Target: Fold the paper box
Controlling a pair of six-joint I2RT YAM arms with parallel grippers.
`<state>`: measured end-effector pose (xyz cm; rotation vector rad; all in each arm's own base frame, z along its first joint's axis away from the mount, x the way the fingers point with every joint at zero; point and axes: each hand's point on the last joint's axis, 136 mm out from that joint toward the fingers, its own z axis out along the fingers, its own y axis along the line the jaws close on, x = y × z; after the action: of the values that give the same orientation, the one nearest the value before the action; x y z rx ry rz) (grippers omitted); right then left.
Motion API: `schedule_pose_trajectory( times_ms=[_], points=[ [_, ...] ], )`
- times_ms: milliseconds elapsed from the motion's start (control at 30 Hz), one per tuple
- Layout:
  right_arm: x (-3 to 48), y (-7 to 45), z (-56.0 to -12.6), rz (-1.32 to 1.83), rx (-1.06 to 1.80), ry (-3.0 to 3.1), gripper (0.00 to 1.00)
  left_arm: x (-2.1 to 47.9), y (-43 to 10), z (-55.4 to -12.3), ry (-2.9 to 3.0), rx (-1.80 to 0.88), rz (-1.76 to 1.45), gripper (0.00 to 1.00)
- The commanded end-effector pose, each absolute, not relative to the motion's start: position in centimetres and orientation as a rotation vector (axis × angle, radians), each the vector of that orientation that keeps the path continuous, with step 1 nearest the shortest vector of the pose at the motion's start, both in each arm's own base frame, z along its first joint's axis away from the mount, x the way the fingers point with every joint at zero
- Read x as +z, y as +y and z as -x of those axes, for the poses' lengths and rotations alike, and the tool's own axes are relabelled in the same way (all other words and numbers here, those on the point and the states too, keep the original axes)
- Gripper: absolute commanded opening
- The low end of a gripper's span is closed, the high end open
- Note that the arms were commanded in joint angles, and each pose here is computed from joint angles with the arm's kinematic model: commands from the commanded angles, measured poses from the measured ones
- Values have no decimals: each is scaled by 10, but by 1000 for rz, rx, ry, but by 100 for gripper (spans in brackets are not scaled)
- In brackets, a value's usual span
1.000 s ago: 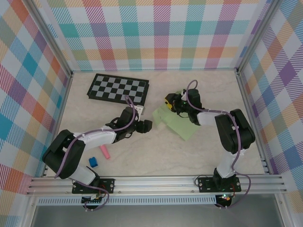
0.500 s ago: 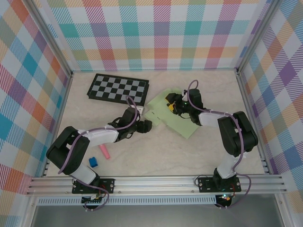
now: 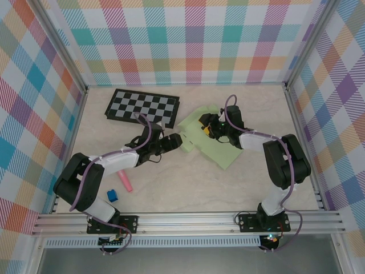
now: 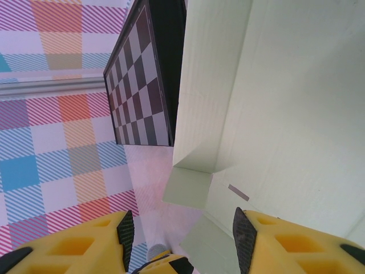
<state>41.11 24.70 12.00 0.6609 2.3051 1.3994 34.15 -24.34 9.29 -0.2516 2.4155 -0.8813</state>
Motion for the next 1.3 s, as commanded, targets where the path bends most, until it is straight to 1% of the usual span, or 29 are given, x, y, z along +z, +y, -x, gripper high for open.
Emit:
schedule_pose_trajectory(
  times_ms=[0,100,233,300,367,400,467,600,633,733,767,867,967,1100,1267],
  points=[
    [145,246,-416,-595,1402,2263,51,99,-262,-346,2435,-943,255,76],
    [145,245,-415,-601,1396,2263,51,82,-262,-347,2511,-864,276,73],
    [148,244,-414,-598,1394,2257,49,67,-265,-353,2554,-823,333,64],
    [150,243,-413,-597,1389,2257,48,66,-266,-357,2546,-811,339,55],
    [151,243,-413,-593,1385,2258,48,64,-266,-360,2537,-799,337,41],
    [151,243,-412,-595,1383,2260,48,62,-266,-361,2542,-785,337,36],
    [151,242,-413,-598,1384,2261,48,56,-265,-362,2560,-750,327,29],
    [150,242,-412,-615,1387,2266,47,58,-265,-368,2532,-717,280,6],
    [149,242,-412,-628,1385,2271,47,62,-265,-370,2518,-702,259,4],
    [146,242,-411,-685,1392,2293,48,78,-263,-376,2455,-633,175,1],
    [148,244,-411,-699,1407,2293,49,83,-261,-377,2431,-589,147,0],
    [155,248,-412,-790,1400,2295,59,96,-258,-385,2355,-482,85,0],
    [169,251,-415,-809,1403,2249,64,103,-262,-389,2285,-414,23,0],
    [172,248,-425,-854,1386,2260,65,112,-269,-387,2180,-321,-65,0],
    [160,249,-428,-957,1402,2271,64,123,-269,-386,2075,-321,-75,0]
  ],
)
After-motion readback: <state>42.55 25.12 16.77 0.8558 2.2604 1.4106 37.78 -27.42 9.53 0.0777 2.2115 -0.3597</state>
